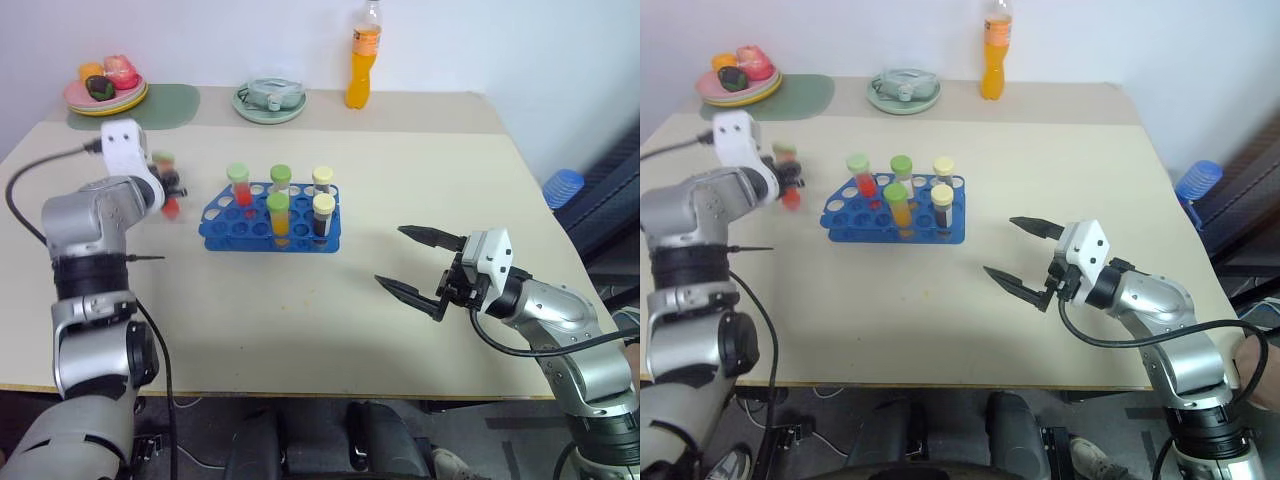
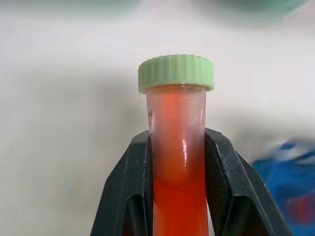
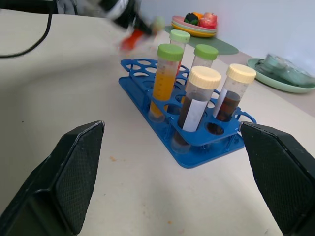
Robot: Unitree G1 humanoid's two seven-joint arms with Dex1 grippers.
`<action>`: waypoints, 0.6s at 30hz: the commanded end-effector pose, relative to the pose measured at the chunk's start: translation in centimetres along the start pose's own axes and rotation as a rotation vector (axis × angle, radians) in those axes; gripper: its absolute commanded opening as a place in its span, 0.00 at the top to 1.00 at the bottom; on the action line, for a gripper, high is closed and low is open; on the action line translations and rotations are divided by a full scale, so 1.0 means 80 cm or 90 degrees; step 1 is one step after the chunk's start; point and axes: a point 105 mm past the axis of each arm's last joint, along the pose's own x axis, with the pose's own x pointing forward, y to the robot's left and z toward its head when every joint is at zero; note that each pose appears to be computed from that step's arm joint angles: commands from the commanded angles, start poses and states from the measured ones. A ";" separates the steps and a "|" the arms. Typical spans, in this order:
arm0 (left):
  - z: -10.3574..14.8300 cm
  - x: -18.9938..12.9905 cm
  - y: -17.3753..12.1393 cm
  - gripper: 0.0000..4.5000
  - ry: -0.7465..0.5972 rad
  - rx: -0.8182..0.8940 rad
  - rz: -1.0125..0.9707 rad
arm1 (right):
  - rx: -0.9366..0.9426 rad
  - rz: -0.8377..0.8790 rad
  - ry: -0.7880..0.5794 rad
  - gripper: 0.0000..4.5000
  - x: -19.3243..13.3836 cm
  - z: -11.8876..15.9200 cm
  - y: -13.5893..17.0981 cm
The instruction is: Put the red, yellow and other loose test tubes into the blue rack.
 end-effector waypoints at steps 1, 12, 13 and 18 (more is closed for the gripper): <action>0.039 -0.036 -0.034 0.83 -0.166 0.093 -0.100 | -0.024 0.005 -0.011 0.00 -0.001 0.009 -0.005; -0.003 -0.066 -0.088 0.83 -0.415 0.185 -0.140 | -0.026 0.003 0.002 0.00 -0.006 0.005 -0.007; -0.008 -0.064 -0.090 0.83 -0.424 0.175 -0.135 | -0.026 -0.001 0.003 0.00 -0.008 0.006 -0.008; -0.028 -0.050 -0.107 0.83 -0.435 0.137 -0.162 | -0.031 -0.013 0.012 0.00 -0.016 0.006 -0.008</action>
